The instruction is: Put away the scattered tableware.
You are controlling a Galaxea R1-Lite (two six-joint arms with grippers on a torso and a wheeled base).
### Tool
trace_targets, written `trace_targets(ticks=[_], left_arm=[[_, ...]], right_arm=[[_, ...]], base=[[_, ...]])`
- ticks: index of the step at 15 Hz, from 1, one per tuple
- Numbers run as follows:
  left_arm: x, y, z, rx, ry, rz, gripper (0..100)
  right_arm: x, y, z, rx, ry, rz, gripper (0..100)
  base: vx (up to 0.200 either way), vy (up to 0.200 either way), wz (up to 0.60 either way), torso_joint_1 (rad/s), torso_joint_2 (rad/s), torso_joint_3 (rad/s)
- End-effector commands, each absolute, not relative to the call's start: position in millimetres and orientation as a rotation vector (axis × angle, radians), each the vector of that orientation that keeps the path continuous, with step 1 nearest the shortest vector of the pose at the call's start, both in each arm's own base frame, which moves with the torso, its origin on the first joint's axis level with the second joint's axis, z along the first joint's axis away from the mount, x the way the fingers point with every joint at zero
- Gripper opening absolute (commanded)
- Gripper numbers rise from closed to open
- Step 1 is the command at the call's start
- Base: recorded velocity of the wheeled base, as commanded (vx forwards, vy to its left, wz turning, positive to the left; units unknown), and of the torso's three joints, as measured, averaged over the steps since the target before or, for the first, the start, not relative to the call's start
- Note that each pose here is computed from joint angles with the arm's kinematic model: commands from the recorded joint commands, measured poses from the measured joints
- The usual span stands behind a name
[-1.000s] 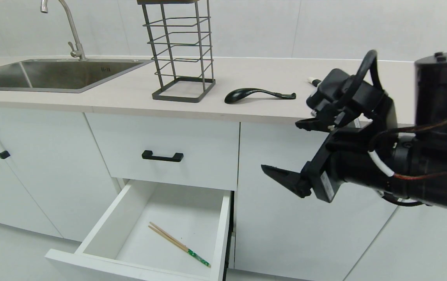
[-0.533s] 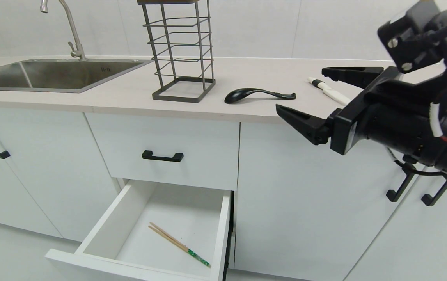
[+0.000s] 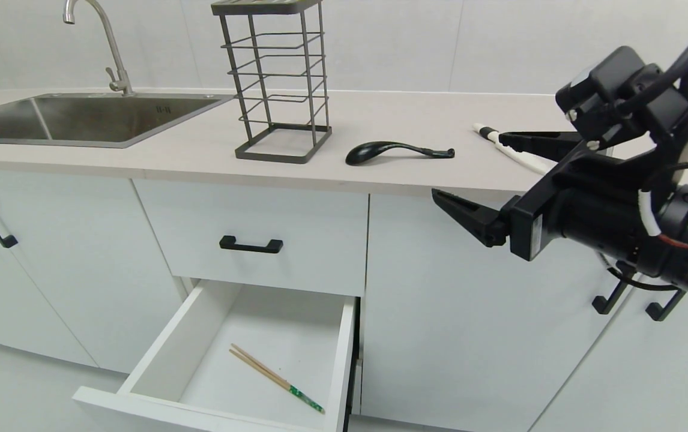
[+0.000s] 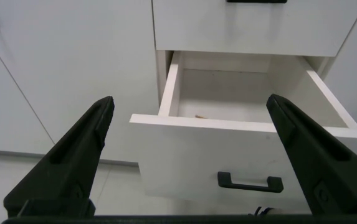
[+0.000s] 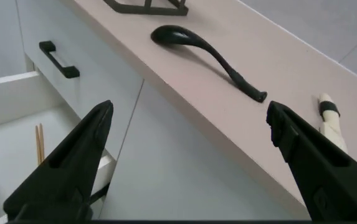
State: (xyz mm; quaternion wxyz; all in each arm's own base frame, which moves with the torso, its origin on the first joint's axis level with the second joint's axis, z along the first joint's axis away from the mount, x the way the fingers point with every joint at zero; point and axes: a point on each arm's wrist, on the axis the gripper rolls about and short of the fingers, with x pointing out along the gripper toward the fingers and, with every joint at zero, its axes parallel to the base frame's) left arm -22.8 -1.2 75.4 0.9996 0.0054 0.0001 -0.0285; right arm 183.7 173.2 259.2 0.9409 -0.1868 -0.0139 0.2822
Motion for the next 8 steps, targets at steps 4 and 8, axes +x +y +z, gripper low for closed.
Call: trace_targets(ticks=[4,8], left_arm=[[-22.7,-1.2,75.5,0.011,0.001,-0.057,100],[-22.7,-1.2,75.5,0.011,0.001,-0.057,100]], right_arm=[[178.0,170.4,267.3,-0.397,-0.005,0.588,100],[174.6,167.1,272.3,-0.431,0.058,0.601,100]], base=[[0.000,0.000,0.00,0.123,-0.34,-0.272],[0.000,0.000,0.00,0.148,-0.51,-0.268]])
